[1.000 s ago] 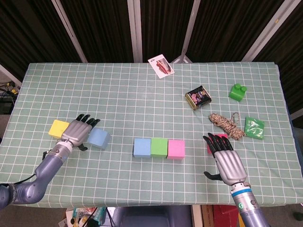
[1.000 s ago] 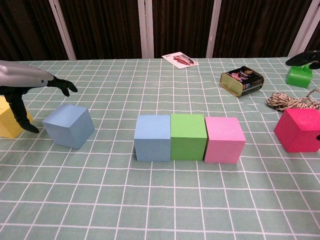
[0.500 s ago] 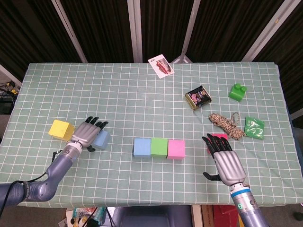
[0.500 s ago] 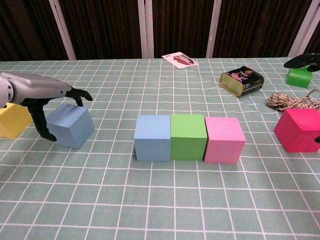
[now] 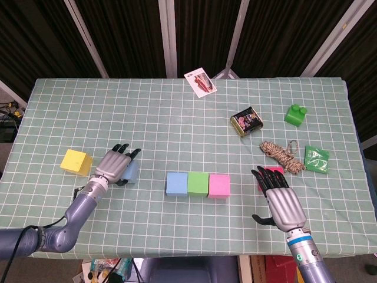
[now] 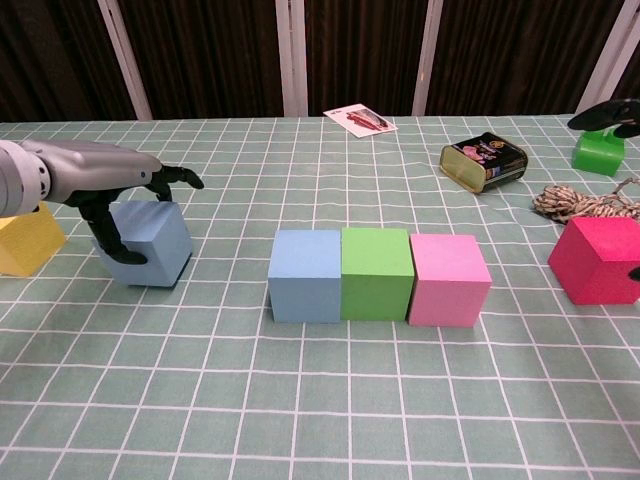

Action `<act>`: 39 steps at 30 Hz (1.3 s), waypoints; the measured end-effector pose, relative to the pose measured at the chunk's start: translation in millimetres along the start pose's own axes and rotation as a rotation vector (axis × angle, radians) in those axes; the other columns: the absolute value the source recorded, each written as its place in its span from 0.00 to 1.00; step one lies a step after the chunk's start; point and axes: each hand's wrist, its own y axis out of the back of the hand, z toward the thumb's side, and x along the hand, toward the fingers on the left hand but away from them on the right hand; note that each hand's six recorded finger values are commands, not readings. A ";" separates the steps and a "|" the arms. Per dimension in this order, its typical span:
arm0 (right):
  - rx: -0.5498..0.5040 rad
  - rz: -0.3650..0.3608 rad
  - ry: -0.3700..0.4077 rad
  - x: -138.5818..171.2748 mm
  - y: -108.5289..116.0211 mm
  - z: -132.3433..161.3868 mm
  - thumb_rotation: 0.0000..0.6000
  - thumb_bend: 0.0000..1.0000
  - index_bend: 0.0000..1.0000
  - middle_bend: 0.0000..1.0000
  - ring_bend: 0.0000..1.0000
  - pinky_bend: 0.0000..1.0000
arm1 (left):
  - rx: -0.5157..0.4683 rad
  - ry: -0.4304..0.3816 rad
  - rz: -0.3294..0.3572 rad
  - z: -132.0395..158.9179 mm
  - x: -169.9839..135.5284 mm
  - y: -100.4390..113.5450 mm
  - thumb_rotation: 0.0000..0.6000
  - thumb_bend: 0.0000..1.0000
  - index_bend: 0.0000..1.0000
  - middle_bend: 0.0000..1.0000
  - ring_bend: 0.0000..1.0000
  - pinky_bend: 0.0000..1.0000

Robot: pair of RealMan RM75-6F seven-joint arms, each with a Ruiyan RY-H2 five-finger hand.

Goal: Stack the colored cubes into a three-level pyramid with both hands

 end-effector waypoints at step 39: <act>-0.093 -0.096 0.039 5.1 37.7 7.9 1.00 0.17 0.00 0.00 0.00 0.00 | -0.069 -0.059 -0.032 197.2 3.8 131.7 1.00 0.40 0.09 0.51 0.08 0.10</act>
